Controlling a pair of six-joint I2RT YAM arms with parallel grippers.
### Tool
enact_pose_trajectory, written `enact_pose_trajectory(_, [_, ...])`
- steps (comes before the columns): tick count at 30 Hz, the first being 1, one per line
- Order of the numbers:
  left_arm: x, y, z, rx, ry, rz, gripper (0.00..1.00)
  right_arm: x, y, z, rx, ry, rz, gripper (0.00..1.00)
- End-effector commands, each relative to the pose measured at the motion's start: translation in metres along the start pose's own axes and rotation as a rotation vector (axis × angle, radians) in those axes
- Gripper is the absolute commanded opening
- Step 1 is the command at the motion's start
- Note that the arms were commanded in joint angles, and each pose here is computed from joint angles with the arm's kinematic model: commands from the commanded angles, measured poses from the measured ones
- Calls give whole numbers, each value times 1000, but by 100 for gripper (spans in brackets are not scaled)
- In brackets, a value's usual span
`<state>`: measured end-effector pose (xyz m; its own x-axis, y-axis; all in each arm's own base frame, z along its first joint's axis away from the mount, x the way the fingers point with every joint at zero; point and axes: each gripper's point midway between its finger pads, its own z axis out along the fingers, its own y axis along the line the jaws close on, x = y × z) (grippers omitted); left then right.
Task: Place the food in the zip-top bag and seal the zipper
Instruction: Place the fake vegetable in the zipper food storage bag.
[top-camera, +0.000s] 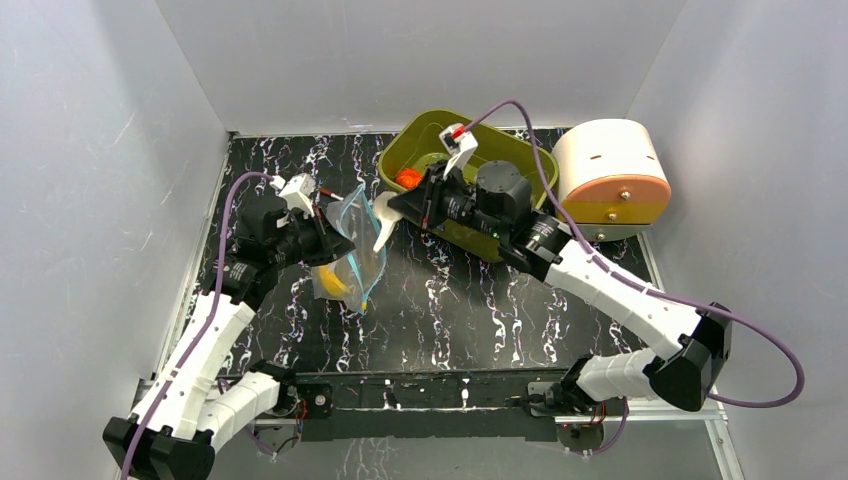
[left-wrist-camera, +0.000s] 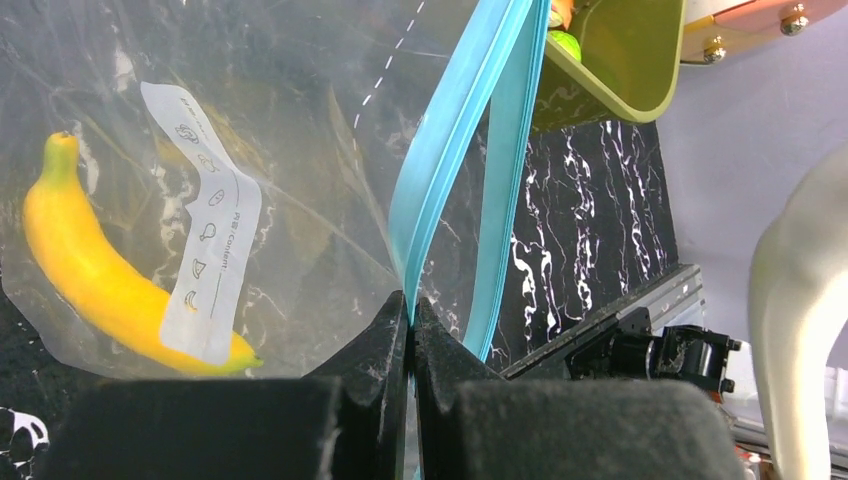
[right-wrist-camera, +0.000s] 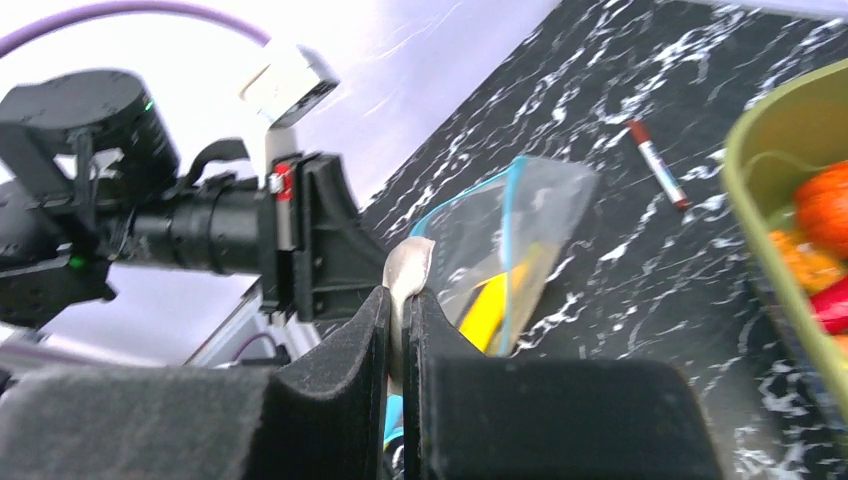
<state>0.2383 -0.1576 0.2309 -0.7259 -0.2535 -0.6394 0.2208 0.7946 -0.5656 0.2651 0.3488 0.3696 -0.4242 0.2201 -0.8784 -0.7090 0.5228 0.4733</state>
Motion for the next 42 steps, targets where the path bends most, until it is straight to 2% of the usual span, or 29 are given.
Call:
enact_pose_trajectory(1, [-9, -23, -9, 85, -9, -2, 0, -9, 51, 0, -184, -46, 95, 0])
enact_pose_trajectory(4, [-9, -27, -10, 100, -5, 5, 0, -1, 70, 6, -239, -39, 102, 0])
enact_pose_trajectory(7, [-10, -29, -13, 101, -4, 2, 0, 9, 70, 15, -210, -24, 83, 0])
enact_pose_trajectory(21, [-5, -41, -22, 164, 14, 18, 0, 62, -1, 42, 65, 88, -88, 2])
enact_pose_trajectory(30, [-3, -44, -24, 189, 19, 40, 0, 57, -21, 43, 157, 87, -200, 3])
enact_pose_trajectory(34, [-4, -45, -25, 196, 18, 36, 0, 61, -19, 48, 143, 95, -190, 7])
enact_pose_trajectory(42, [-1, -46, -23, 206, 24, 22, 0, 66, -21, 57, 143, 107, -182, 22])
